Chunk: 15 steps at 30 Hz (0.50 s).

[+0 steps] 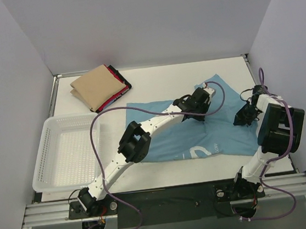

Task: Fold and stack the t-shirts
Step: Fold the flattened tshirt in 1/3 of the way

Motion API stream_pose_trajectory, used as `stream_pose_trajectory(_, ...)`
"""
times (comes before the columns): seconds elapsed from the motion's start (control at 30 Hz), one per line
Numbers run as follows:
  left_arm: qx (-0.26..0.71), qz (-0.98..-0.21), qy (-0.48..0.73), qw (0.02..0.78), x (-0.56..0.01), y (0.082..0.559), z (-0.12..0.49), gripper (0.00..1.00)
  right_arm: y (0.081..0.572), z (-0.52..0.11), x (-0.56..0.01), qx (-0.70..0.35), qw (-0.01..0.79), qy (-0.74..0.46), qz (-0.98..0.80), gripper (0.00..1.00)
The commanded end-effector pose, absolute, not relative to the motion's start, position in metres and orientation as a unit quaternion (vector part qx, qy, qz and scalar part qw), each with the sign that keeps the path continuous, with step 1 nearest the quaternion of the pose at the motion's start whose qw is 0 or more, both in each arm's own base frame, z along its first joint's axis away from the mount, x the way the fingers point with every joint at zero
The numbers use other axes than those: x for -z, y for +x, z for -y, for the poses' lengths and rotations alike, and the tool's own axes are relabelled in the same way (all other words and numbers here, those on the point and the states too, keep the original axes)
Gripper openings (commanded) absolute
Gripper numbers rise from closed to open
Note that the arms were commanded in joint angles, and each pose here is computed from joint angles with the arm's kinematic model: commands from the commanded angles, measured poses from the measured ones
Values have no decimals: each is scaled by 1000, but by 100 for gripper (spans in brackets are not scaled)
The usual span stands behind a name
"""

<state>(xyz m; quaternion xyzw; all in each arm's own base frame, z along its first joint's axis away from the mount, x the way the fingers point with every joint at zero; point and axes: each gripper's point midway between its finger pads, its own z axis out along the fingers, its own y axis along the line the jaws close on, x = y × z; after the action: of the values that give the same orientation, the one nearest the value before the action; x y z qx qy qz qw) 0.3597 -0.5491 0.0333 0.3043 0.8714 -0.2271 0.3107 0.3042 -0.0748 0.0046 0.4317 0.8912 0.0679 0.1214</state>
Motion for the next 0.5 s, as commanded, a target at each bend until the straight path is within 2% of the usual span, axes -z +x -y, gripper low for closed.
stream_pose_trajectory(0.0,225,-863,293,345,-81,373,539,0,268,90,12,-4,60,443,-895,0)
stream_pose_trajectory(0.17,233,-861,301,337,-83,368,540,0,274,88,8,-17,74,429,-900,0)
stream_pose_trajectory(0.2,238,-859,306,336,-83,367,542,3,282,86,3,-31,88,422,-902,0)
stream_pose_trajectory(0.23,249,-853,317,331,-86,362,546,21,289,85,-4,-38,102,411,-905,0)
stream_pose_trajectory(0.3,262,-842,334,334,-92,359,551,37,305,81,-20,-55,133,390,-909,0)
stream_pose_trajectory(0.47,247,-819,357,374,-123,372,547,42,339,80,-59,-58,203,356,-910,0)
